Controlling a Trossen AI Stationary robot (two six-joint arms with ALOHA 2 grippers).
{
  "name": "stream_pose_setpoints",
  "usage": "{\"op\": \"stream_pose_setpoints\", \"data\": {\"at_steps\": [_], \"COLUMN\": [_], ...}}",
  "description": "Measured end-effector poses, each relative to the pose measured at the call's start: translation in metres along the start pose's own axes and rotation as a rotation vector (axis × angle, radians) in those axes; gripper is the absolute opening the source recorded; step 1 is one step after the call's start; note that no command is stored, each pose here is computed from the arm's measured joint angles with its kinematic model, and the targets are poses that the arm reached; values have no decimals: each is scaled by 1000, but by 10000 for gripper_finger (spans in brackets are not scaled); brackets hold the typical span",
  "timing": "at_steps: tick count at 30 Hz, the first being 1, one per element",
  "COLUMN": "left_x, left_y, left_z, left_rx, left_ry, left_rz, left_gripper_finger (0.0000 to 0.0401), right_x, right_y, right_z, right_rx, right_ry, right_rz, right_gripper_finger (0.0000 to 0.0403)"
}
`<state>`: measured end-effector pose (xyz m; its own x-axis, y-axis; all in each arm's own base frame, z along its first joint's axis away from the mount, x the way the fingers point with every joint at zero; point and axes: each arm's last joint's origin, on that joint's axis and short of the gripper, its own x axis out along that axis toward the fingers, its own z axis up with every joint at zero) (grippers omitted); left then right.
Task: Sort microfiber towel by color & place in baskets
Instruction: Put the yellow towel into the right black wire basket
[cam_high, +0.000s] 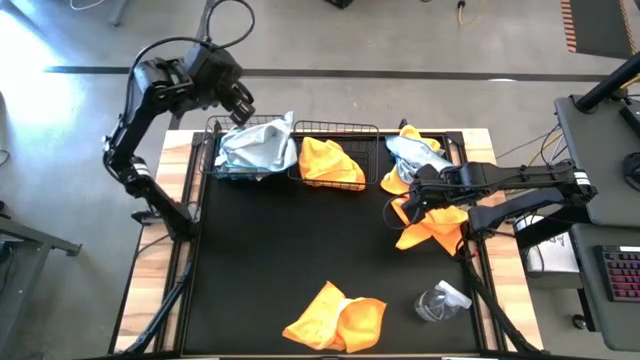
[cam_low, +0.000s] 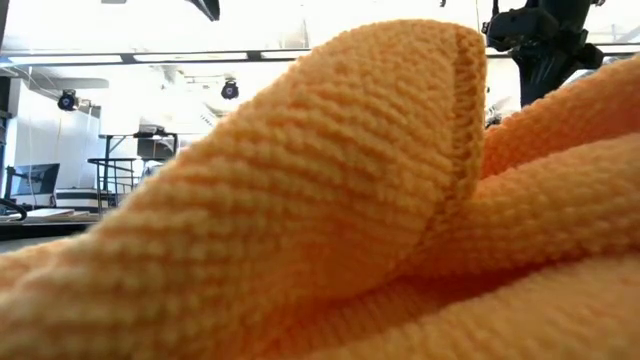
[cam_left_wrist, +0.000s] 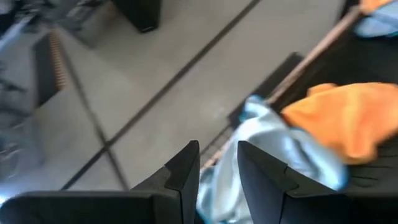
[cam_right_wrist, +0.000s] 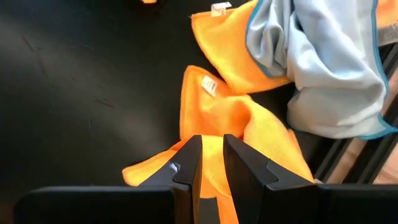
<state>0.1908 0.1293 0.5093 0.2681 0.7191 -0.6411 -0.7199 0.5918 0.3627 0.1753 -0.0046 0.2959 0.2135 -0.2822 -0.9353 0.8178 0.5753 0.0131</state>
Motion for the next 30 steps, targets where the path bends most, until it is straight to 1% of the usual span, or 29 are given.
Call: {"op": "stream_pose_setpoints", "data": {"at_steps": [5,10,12,16,18,23,26,30], "left_x": [-19,-47,-57,-71,-75,-80,-76,-66], "left_y": [5,11,14,17,17,8,-4,-23], "left_z": [-6,-12,-16,-23,-26,-31,-35,-46], "left_rx": [-21,-43,-50,-63,-63,-41,-24,-13], "left_ry": [-68,-193,-234,-268,-274,-263,-224,-136], "left_rz": [-108,-240,-266,-291,-308,-403,-441,-483], "left_gripper_finger": [94,94,94,94,94,94,94,94], "right_x": [0,-4,-9,-24,-33,-55,-66,-75], "right_y": [5,7,7,5,2,-6,-14,-24], "right_z": [4,8,11,16,18,22,21,17], "right_rx": [-42,-88,-94,-120,-131,-137,-136,-127], "right_ry": [-49,-127,-158,-221,-257,-353,-396,-430], "right_rz": [48,68,64,82,94,125,142,170], "right_gripper_finger": [59,59,59,59,59,59,59,59]}}
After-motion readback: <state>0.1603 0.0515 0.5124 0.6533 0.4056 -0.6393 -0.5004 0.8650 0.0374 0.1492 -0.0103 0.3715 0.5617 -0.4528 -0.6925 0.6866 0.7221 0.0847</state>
